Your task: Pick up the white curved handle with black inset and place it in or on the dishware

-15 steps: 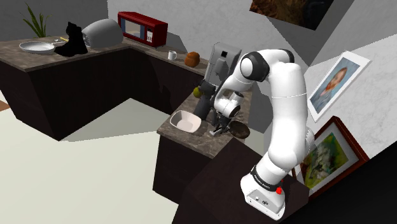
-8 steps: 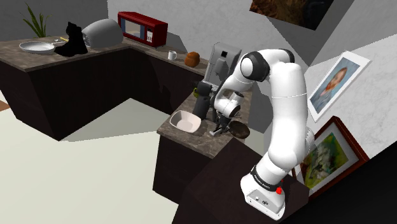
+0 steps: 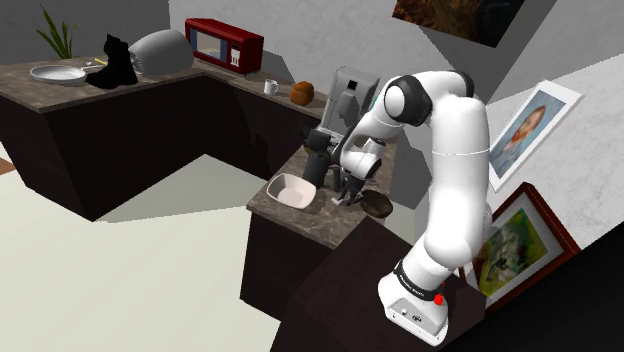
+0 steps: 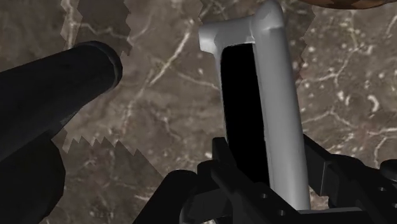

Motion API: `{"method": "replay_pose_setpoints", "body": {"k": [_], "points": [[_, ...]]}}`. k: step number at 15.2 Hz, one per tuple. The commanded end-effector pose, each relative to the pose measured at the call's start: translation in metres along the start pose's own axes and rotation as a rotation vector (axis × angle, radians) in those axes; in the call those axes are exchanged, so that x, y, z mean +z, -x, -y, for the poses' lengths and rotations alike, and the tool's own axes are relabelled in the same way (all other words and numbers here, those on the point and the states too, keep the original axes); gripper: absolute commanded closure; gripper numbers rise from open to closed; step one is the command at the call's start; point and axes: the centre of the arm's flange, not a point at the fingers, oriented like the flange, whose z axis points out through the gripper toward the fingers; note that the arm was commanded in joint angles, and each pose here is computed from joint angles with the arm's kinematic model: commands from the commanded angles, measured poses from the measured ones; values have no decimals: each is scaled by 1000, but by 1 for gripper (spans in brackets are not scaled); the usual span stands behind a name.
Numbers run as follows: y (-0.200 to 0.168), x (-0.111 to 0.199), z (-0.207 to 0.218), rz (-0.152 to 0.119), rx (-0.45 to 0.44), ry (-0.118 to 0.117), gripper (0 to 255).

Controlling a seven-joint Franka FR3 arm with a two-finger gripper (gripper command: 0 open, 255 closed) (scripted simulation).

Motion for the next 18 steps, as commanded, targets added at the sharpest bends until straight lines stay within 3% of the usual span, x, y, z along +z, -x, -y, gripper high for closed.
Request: {"method": "replay_pose_setpoints", "body": {"k": [1, 16, 18], "points": [[1, -11, -1, 0, 0, 0, 255], [-1, -88, -7, 0, 0, 0, 255], [24, -90, 3, 0, 0, 0, 255]]}}
